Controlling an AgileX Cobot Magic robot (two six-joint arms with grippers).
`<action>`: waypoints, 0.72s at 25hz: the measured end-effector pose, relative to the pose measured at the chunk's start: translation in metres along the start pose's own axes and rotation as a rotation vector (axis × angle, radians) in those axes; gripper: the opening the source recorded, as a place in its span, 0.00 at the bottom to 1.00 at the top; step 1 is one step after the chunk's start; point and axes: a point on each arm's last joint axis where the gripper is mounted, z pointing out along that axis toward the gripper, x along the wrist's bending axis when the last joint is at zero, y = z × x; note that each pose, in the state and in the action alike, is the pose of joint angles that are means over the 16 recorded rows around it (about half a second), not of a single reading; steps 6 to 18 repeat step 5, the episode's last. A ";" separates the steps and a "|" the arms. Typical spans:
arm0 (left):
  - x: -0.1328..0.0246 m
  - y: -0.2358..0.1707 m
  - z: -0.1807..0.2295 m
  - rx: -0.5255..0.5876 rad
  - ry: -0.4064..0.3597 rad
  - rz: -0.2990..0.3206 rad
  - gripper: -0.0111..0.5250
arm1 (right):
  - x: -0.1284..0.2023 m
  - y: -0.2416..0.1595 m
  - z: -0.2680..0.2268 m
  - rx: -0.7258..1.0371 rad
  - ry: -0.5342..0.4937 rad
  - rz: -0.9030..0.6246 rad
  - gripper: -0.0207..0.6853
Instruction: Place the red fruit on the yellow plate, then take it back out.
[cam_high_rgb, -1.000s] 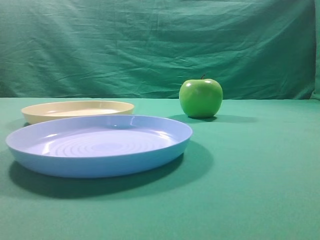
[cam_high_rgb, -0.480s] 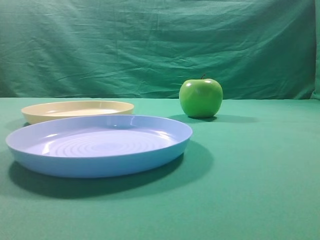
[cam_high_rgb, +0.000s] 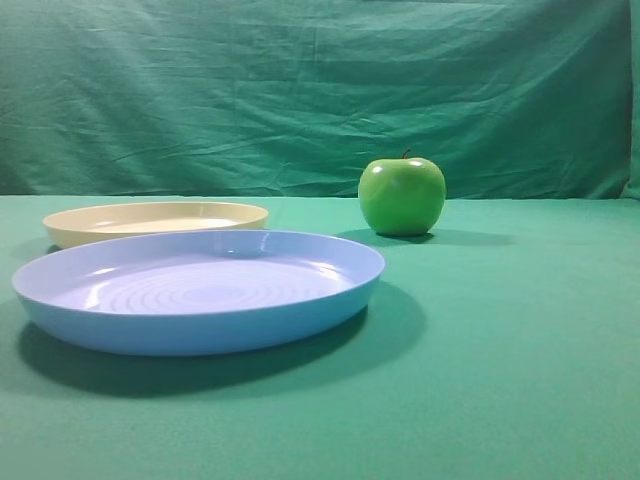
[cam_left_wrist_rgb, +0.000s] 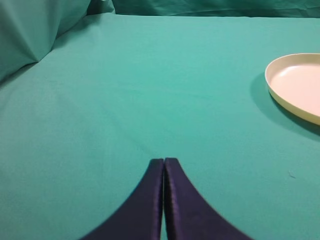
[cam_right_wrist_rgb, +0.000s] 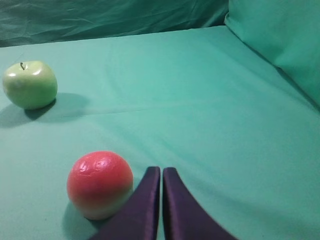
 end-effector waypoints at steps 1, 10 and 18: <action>0.000 0.000 0.000 0.000 0.000 0.000 0.02 | 0.000 0.000 0.000 0.000 0.000 0.000 0.03; 0.000 0.000 0.000 0.000 0.000 0.000 0.02 | 0.000 0.000 0.000 0.000 0.000 0.000 0.03; 0.000 0.000 0.000 0.000 0.000 0.000 0.02 | 0.000 0.000 0.000 0.000 0.000 0.000 0.03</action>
